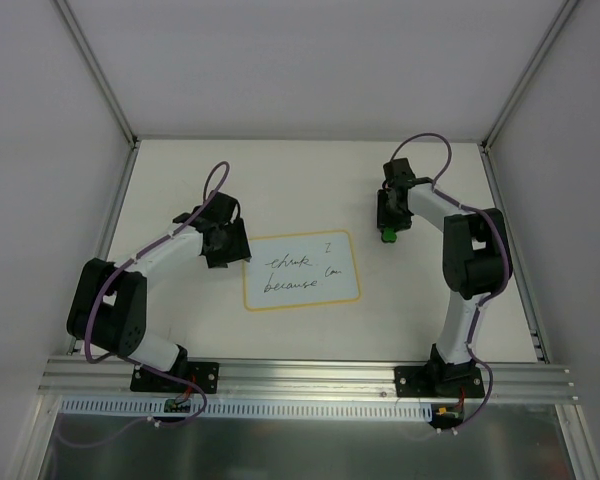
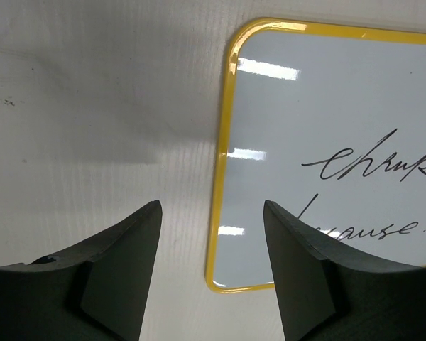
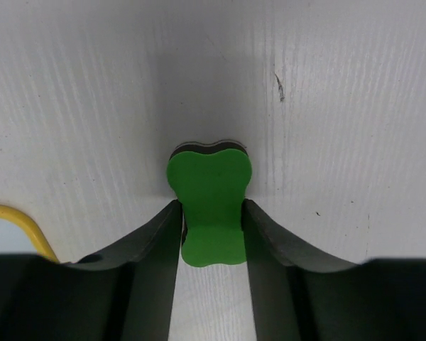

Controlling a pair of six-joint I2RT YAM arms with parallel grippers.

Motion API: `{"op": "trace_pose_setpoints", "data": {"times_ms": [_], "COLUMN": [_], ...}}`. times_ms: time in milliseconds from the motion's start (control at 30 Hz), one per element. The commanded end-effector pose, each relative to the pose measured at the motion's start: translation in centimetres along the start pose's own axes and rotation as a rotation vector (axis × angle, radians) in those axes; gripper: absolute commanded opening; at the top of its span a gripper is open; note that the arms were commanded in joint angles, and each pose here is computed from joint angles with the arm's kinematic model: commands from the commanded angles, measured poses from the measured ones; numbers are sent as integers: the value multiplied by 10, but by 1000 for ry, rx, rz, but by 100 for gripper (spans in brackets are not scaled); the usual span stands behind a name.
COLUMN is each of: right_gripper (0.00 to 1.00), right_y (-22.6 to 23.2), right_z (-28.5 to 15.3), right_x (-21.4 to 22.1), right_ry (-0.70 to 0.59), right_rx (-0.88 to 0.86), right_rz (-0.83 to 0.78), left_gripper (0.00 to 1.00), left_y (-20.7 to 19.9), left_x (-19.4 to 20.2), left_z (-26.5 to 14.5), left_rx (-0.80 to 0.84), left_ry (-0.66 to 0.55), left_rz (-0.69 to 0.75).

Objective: Erase the whiteboard

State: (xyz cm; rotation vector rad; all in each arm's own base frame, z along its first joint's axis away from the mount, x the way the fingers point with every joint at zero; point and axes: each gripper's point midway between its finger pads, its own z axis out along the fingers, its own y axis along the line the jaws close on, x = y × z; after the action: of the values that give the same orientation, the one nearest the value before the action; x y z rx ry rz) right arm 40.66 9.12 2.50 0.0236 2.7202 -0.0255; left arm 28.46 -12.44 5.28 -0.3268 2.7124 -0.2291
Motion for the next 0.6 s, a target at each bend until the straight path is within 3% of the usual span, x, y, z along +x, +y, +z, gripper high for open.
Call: {"op": "trace_pose_setpoints", "data": {"times_ms": [0, 200, 567], "right_gripper": [38, 12, 2], "right_y": [-3, -4, 96], "right_z": [-8, -14, -67], "right_x": [-10, -10, 14], "right_ry": [-24, -41, -128], "right_rx": [17, 31, -102], "right_rz": [3, -5, -85], "left_gripper": [60, 59, 43], "left_y": [3, 3, 4], "left_x": [-3, 3, 1], "left_z": [-6, 4, 31], "left_rx": [3, -6, -63], "left_ry": [-21, 19, 77], "left_rz": [10, 2, -1]}}
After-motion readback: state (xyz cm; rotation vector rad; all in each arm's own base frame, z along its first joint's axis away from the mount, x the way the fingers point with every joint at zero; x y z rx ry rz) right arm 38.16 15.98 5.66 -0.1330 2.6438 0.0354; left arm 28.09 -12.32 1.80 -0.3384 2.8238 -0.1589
